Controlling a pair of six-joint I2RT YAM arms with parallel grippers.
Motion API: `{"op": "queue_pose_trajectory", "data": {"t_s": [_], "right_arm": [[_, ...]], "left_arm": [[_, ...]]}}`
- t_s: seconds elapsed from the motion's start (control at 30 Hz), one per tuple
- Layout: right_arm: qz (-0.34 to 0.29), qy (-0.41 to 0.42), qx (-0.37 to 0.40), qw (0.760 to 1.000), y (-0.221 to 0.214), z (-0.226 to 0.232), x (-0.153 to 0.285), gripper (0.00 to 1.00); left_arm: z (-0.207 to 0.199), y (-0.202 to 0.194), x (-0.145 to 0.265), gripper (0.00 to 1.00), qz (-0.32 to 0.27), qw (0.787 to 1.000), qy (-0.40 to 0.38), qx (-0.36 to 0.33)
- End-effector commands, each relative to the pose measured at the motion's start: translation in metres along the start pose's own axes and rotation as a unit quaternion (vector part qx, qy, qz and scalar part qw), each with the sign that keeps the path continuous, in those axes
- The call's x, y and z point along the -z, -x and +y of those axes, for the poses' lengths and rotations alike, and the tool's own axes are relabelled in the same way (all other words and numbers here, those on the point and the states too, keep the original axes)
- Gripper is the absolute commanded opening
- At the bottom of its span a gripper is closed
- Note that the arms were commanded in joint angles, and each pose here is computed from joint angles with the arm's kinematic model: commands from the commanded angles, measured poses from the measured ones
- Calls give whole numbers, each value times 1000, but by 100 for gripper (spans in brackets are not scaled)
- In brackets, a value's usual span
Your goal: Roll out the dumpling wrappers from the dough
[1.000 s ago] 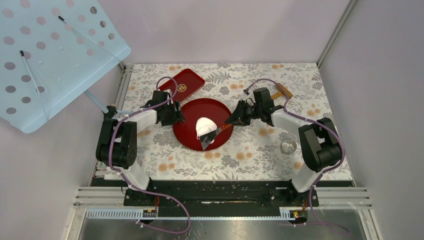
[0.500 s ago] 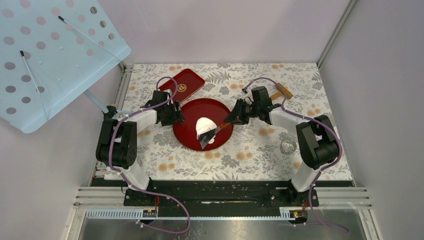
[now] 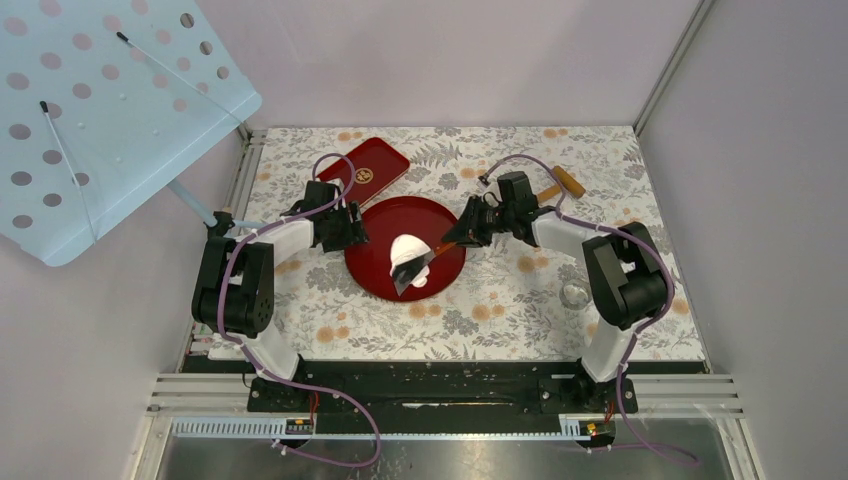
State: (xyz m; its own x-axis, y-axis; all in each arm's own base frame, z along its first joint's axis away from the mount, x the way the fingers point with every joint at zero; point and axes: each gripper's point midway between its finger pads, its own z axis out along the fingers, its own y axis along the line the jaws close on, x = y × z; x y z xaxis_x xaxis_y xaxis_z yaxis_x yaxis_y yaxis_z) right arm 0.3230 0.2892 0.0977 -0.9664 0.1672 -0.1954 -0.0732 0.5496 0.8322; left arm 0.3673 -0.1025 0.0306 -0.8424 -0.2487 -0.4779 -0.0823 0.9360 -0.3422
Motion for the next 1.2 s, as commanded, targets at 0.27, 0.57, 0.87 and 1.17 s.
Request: {"op": "queue_pose_trajectory", "data": {"t_s": [0.27,0.57,0.87,1.17], "right_arm": [[-18,133,-35,990,33,40,-20,0],[-93,127,-37,987,73,28,15,0],[-94,71,126,985,60,57,55,0],[-50,60,5,997,26,40,55,0]], "left_arm": [[0,13,-3,18,-5,1000,3,-7],[2,13,-4,1,-1,1000,7,-6],[2,12,-4,1,1,1000,8,-6],[1,12,-5,1,1,1000,7,-6]]}}
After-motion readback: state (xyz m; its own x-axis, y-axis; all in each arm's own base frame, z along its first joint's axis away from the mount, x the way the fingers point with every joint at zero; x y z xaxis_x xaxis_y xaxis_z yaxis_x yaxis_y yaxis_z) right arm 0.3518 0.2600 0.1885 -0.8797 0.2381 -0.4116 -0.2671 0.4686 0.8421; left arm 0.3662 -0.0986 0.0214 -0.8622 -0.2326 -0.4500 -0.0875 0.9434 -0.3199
